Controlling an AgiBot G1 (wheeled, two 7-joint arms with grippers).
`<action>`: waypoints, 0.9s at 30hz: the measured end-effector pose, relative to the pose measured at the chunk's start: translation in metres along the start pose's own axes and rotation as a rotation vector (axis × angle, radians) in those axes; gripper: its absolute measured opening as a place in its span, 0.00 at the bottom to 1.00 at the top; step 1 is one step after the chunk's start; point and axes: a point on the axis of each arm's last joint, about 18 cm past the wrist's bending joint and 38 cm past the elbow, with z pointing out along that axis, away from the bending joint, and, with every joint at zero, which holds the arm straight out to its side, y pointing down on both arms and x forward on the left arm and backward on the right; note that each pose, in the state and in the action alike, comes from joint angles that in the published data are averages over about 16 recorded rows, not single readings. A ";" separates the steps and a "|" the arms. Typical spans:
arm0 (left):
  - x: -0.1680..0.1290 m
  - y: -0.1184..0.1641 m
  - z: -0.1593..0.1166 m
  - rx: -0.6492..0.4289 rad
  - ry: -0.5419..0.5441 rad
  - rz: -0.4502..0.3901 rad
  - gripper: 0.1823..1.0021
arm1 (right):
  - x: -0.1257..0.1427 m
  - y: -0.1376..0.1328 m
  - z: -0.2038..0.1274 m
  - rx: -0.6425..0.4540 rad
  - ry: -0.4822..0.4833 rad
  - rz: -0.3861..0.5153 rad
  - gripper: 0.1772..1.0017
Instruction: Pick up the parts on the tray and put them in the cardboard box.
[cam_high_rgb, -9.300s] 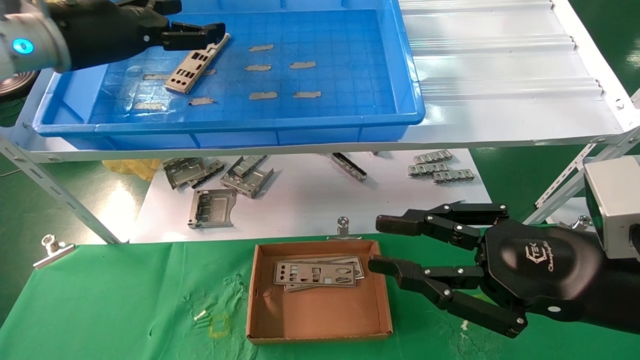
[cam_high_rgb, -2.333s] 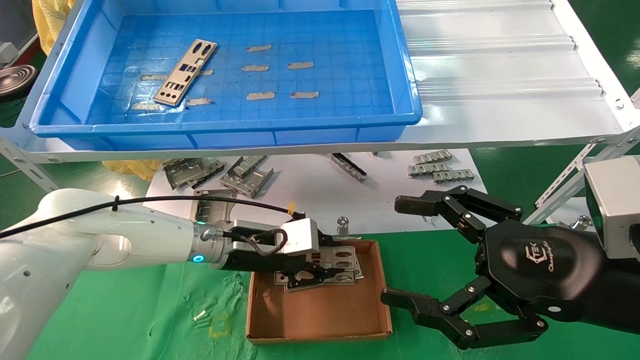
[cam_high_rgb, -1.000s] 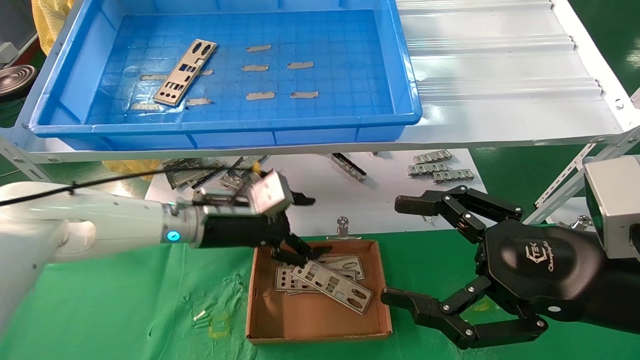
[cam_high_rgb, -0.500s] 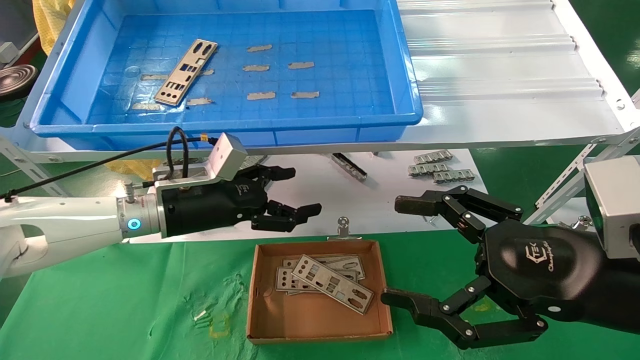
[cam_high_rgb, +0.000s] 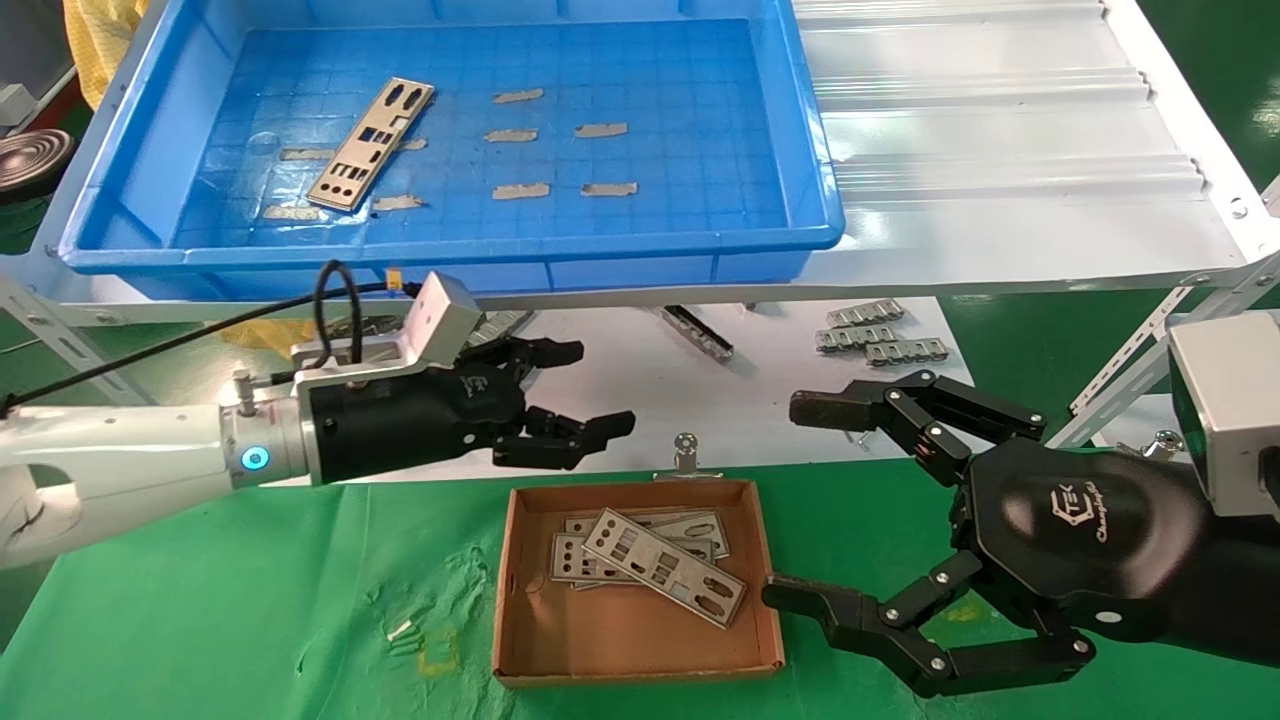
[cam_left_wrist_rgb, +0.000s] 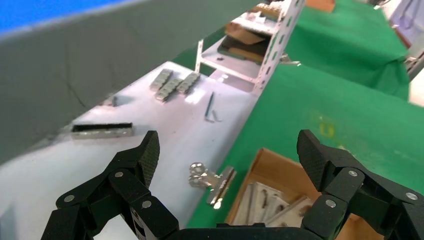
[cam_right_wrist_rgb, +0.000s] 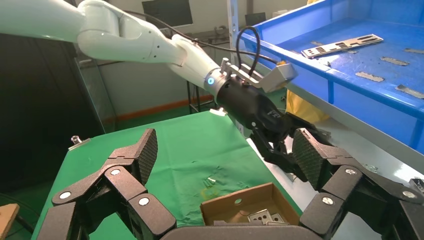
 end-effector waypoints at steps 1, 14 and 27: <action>0.001 -0.001 -0.002 0.009 0.002 -0.002 1.00 | 0.000 0.000 0.000 0.000 0.000 0.000 1.00; 0.015 -0.013 -0.040 0.113 0.041 -0.003 1.00 | 0.000 0.000 0.000 0.000 0.000 0.000 1.00; 0.040 -0.030 -0.083 0.174 0.088 0.029 1.00 | 0.000 0.000 0.000 0.000 0.000 0.000 1.00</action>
